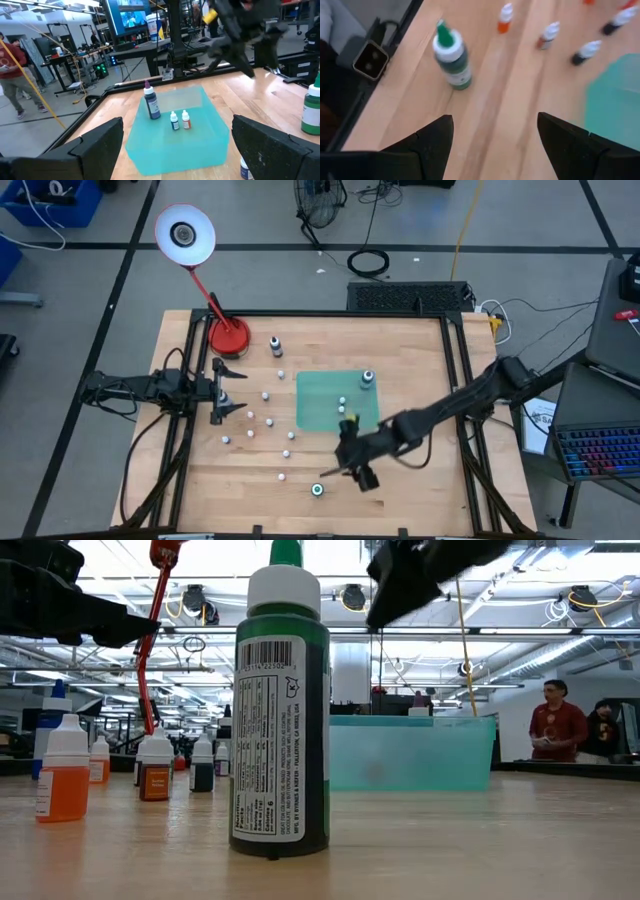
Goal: Pick & Place food coloring
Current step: Put the big green food coloring bottle into the blue bin
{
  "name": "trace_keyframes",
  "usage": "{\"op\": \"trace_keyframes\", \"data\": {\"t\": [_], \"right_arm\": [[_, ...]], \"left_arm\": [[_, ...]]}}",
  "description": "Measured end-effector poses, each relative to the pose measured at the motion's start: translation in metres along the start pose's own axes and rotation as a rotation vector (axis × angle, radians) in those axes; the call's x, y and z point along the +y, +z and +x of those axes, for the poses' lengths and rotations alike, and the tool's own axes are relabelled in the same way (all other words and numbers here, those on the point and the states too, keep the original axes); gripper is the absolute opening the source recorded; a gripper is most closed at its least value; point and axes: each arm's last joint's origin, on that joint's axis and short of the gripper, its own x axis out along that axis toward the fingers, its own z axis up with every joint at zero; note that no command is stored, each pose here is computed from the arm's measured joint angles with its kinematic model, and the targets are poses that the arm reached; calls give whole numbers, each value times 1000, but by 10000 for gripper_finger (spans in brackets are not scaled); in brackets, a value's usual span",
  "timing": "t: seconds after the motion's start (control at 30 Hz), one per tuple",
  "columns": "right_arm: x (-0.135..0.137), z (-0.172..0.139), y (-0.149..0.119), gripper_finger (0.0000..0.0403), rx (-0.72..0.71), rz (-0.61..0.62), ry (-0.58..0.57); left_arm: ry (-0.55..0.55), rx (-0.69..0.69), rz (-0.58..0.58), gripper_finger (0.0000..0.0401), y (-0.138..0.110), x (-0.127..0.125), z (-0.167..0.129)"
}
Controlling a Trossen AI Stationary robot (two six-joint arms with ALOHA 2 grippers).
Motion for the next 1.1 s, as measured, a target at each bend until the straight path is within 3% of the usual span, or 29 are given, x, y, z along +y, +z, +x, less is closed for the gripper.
{"op": "trace_keyframes", "data": {"t": [0.27, 0.6, 1.1], "right_arm": [[12, 39, -7, 274, -7, -91, 20], [21, 42, 6, 275, -159, -94, 100], [34, 73, 2, 275, -226, -159, 163]], "left_arm": [[0, 1, 0, 365, 0, 0, 0], [0, 0, 0, 365, 0, 0, 0], [0, 1, 0, 365, 0, 0, 0]]}}
